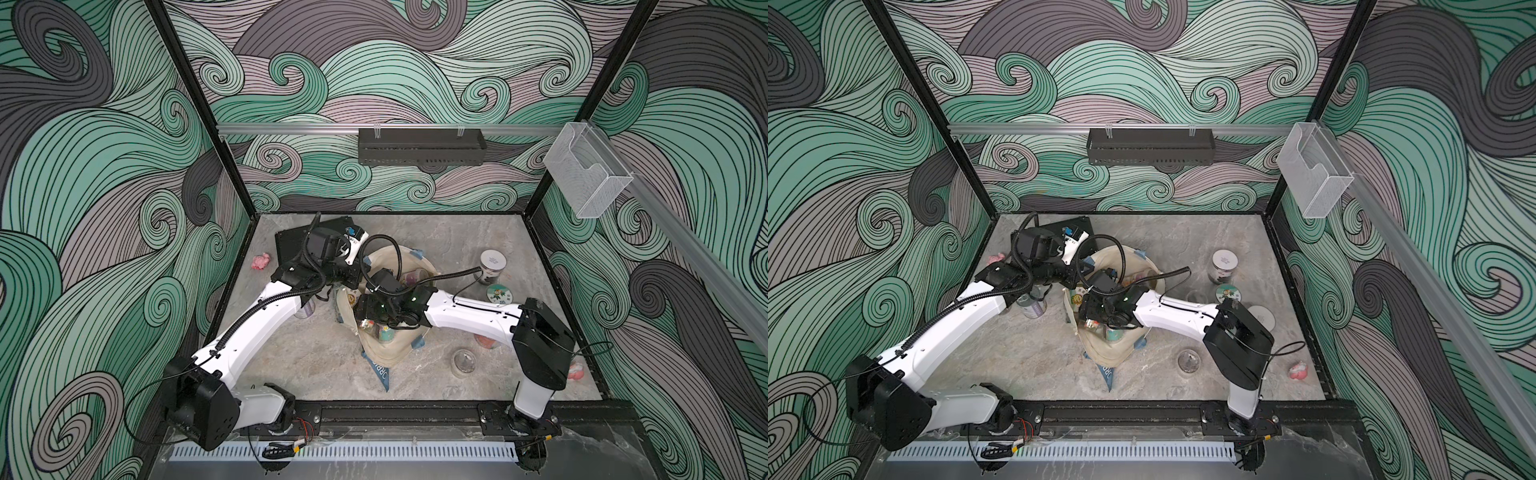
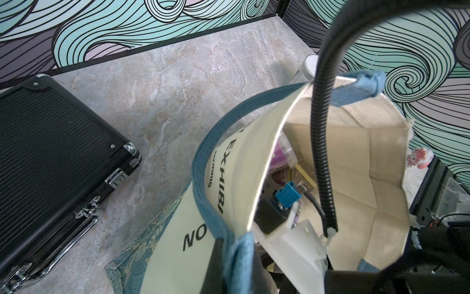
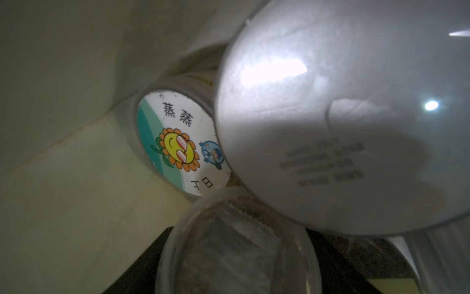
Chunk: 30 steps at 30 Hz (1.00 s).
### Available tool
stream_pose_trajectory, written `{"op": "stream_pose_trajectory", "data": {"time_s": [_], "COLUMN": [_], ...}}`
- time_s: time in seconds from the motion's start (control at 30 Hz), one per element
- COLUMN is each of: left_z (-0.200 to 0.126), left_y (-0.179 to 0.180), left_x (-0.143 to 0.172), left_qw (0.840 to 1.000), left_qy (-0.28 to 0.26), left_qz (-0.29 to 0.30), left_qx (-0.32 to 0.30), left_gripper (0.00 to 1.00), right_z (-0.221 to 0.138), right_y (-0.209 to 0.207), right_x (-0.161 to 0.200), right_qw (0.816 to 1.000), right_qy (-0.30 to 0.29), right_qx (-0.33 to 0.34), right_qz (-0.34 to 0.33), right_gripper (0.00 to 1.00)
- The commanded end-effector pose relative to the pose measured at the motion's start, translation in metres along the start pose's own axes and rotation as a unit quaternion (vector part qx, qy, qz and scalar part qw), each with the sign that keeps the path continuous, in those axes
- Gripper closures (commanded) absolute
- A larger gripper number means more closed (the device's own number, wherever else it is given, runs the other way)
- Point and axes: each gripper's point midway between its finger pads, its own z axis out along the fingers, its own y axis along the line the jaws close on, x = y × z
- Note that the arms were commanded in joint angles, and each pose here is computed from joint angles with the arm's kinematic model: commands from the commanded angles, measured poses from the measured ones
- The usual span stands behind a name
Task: Take out the seed jars from the canvas bag
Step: Pick up the seed jar from the canvas bag.
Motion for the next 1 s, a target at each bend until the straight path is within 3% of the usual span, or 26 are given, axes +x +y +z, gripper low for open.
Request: {"op": "stream_pose_trajectory", "data": {"time_s": [0.0,0.3,0.63,0.73,0.97], "left_z": [-0.012,-0.021,-0.023,-0.027,-0.035], "left_y": [-0.008,0.015,0.053,0.076,0.106], "left_x": [-0.035,-0.039,-0.034,-0.029,-0.025], "left_qw": [0.998,0.997,0.993,0.987,0.978], "left_qy": [-0.057,-0.066,-0.057,-0.048,-0.048], "left_qz": [0.009,-0.018,-0.066,-0.096,-0.142], "left_qx": [0.015,-0.023,-0.083,-0.121,-0.147], "left_gripper": [1.0,1.0,1.0,1.0,1.0], "right_z": [-0.002,-0.048,-0.132,-0.16,-0.22], "right_y": [0.001,0.013,0.03,0.024,-0.022], "right_x": [-0.004,-0.024,-0.055,-0.069,-0.108], "right_qw": [1.0,0.995,0.971,0.961,0.952], "right_qy": [0.001,-0.067,-0.17,-0.205,-0.266], "right_qx": [0.009,-0.026,-0.046,-0.036,-0.001], "right_qz": [-0.007,-0.068,-0.164,-0.181,-0.15], "right_gripper": [0.28,0.39,0.42,0.42,0.42]}}
